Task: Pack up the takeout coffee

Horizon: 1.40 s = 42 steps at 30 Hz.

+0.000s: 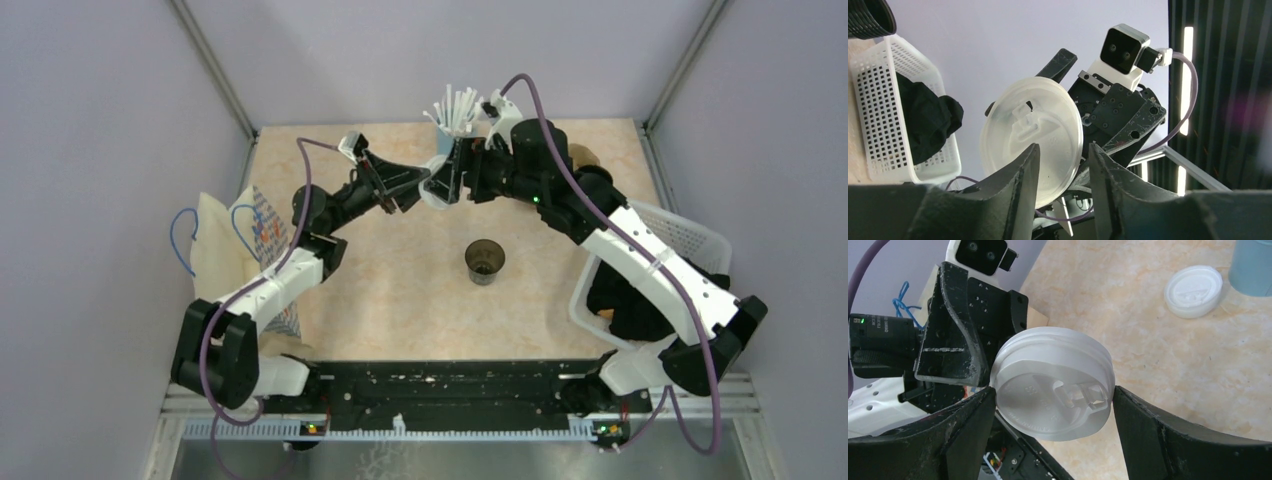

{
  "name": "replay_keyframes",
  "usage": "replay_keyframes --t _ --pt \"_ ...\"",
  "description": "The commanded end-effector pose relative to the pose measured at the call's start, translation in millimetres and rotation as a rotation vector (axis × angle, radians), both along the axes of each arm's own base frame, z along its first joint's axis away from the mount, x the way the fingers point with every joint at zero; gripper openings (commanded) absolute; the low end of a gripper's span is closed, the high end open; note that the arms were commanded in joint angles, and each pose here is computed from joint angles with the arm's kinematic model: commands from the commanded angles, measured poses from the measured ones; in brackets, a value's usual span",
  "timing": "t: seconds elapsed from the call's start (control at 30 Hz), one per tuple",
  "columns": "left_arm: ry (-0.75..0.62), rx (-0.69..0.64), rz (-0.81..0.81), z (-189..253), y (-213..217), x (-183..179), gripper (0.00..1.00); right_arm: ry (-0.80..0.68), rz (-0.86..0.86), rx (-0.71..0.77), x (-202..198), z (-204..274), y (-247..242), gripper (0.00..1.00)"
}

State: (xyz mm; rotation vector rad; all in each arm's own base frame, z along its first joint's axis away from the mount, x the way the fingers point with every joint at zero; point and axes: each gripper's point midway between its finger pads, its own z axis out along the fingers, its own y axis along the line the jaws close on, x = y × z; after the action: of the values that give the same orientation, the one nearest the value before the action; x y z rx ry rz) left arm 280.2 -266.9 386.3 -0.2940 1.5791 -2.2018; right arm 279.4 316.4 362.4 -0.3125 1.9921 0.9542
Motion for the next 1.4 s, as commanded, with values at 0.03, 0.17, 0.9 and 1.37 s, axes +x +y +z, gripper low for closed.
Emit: replay_keyframes --t 0.03,0.17,0.9,1.37 --pt "-0.038 0.071 0.031 -2 4 -11 0.61 -0.04 -0.028 0.056 -4 25 -5 0.84" --pt "0.012 0.182 0.089 -30 11 -6 0.71 0.001 -0.069 -0.023 -5 7 -19 0.84" --pt "-0.099 0.642 0.148 -80 37 8 0.82 0.39 -0.036 -0.569 8 -182 -86 0.83" --pt "-0.109 0.637 0.132 -80 33 13 0.81 0.459 -0.011 -0.71 5 -228 -94 0.83"
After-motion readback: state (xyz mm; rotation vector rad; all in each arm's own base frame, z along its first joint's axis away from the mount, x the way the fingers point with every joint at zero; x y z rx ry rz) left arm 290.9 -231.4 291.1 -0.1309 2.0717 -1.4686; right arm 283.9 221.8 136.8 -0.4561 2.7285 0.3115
